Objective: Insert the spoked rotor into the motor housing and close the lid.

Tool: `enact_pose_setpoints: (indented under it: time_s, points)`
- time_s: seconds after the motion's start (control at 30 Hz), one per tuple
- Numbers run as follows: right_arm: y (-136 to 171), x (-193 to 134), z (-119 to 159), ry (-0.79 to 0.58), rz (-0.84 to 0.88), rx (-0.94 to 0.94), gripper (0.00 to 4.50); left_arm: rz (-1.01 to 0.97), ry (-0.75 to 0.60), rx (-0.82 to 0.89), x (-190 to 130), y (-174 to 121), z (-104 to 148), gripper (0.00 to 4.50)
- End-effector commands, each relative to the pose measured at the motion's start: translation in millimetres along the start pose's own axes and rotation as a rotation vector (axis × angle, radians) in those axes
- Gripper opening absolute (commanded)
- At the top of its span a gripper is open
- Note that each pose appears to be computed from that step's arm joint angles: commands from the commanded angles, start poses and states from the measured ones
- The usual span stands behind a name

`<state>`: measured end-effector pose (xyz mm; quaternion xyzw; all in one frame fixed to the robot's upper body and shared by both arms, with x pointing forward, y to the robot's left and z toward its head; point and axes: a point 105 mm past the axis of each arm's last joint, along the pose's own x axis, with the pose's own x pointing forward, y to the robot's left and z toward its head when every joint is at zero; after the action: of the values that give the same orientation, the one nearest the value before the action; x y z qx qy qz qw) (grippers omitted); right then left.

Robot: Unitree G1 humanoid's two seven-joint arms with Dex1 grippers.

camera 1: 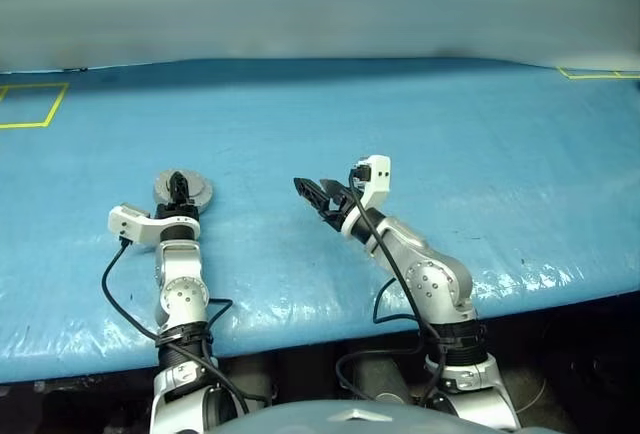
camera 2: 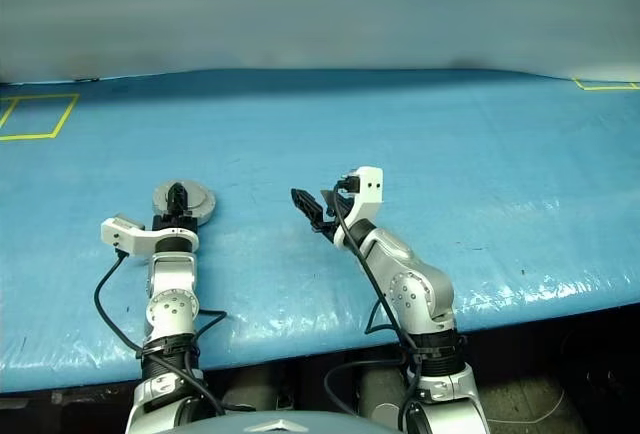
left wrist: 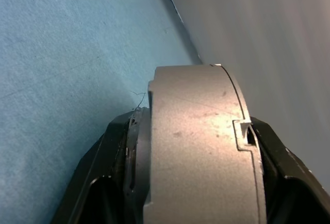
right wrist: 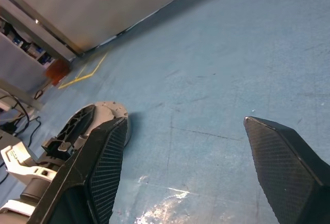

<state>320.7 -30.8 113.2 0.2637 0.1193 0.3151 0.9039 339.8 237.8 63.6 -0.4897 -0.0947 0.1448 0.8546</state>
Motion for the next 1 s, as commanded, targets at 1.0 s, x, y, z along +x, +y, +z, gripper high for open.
enact_pose_setpoints:
  time_s: [1.0]
  points:
    - [24, 11, 7, 0.024, 0.149, -0.079, 3.84, -0.055, -0.314, 0.344, -39, 2, 97, 4.48]
